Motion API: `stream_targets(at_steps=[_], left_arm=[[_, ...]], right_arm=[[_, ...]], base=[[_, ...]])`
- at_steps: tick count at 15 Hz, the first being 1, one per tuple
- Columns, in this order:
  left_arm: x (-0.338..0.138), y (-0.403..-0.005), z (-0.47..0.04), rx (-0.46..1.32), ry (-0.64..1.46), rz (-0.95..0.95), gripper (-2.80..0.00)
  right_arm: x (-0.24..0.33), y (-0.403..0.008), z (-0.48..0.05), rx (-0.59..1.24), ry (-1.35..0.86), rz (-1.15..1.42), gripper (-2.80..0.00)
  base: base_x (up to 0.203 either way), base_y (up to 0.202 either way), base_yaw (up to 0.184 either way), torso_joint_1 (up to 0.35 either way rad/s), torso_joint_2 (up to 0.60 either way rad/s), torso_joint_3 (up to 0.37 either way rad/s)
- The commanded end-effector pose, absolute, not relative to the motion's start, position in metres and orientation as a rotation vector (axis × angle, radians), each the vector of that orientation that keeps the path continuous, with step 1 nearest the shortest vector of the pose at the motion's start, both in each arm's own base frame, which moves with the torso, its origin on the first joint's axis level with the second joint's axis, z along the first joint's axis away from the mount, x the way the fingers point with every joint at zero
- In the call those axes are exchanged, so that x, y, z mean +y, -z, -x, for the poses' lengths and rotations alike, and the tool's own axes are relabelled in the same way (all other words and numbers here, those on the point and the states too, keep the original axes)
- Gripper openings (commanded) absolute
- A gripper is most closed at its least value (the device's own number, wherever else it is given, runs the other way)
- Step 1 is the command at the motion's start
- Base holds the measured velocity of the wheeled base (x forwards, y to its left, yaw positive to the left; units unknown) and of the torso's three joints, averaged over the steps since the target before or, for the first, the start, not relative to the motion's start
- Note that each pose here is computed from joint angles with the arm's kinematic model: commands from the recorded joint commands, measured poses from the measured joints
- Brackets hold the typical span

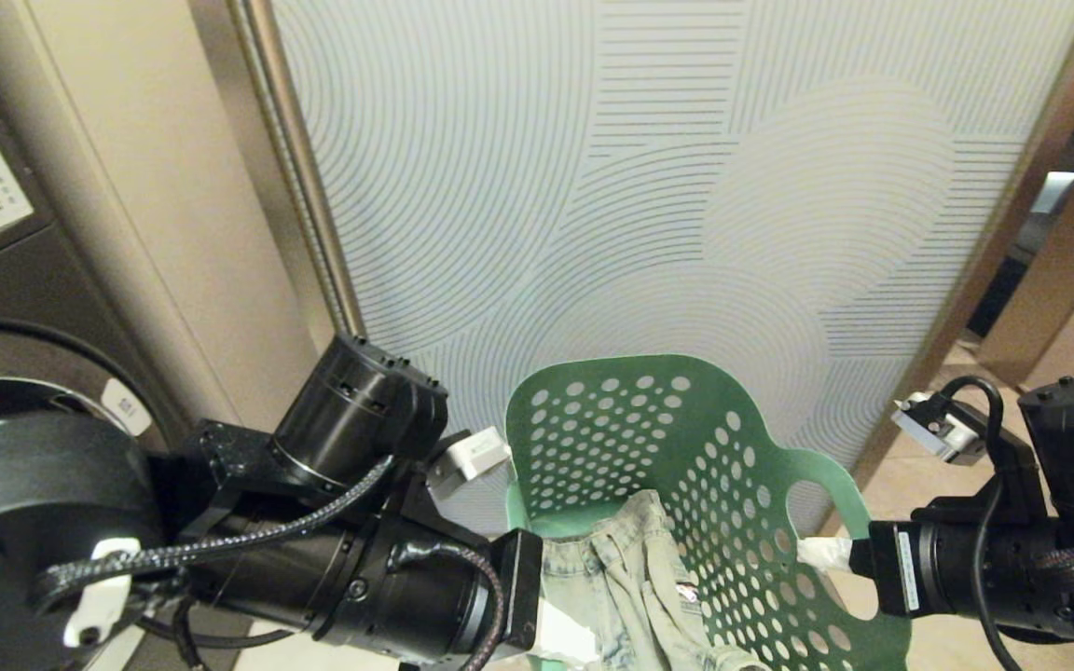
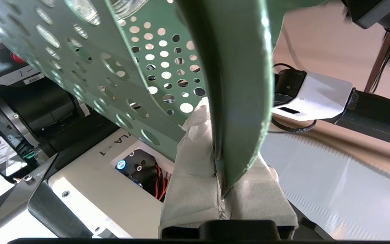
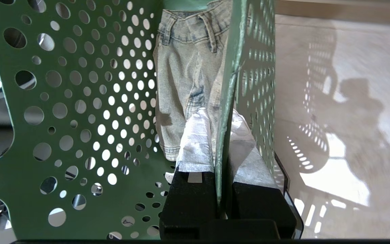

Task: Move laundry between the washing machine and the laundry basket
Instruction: Pick up the clothes basket and put it beside the washing machine

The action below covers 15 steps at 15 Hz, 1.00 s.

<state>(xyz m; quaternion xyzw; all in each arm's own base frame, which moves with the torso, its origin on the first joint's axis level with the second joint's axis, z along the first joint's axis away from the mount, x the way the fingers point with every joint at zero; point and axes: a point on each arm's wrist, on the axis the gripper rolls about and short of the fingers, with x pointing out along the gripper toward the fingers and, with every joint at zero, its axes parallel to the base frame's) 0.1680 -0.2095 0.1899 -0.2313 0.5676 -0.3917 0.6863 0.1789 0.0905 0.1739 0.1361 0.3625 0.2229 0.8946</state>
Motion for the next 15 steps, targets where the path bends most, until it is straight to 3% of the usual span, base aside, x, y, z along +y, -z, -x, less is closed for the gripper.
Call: stream_targets(at_steps=[1,15], left_arm=[[-0.2091,-0.1906,-0.1674,1.274,0.878,0.523,-2.8],[-0.2065,-0.1887,-0.1657,1.28,0.872,0.522,-2.8]], right_arm=[[0.0902,-0.1742,-0.178,0.75,-0.463,-0.285,-2.8],[0.0855,-0.1692,-0.1683,0.76,-0.461,-0.282,-2.8]], base=[[0.0,-0.012,0.178,0.0,0.0,0.002],[-0.001,-0.009,0.176,0.001,0.0,0.002]])
